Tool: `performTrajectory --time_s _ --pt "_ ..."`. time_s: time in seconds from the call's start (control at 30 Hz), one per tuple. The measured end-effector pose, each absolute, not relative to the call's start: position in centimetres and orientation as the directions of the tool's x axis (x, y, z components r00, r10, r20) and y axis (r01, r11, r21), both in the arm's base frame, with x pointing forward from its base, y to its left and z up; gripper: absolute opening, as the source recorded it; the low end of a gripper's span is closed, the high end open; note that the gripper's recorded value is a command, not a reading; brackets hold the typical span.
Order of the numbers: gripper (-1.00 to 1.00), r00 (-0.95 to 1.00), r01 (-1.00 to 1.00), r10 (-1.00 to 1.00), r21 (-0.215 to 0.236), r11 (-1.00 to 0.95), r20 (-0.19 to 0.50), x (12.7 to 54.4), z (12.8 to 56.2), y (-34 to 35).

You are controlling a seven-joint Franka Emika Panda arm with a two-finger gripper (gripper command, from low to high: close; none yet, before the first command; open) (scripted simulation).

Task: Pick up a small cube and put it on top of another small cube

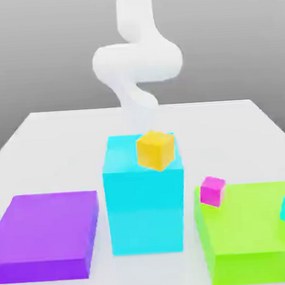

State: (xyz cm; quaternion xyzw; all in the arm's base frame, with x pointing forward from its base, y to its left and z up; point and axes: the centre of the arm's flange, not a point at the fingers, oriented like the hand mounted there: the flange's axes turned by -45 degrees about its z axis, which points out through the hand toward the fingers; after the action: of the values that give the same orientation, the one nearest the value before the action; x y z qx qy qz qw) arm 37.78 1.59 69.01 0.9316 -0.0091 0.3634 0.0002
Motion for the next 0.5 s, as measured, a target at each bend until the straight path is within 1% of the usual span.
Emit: performTrajectory --time_s 0.27,0.5 --pt "0.00 0.843 -0.028 -0.019 0.008 -1.000 0.538 46.8 60.5 7.4" --pt "0.00 0.912 -0.026 -0.017 0.017 -1.000 0.409 52.3 51.1 12.9"
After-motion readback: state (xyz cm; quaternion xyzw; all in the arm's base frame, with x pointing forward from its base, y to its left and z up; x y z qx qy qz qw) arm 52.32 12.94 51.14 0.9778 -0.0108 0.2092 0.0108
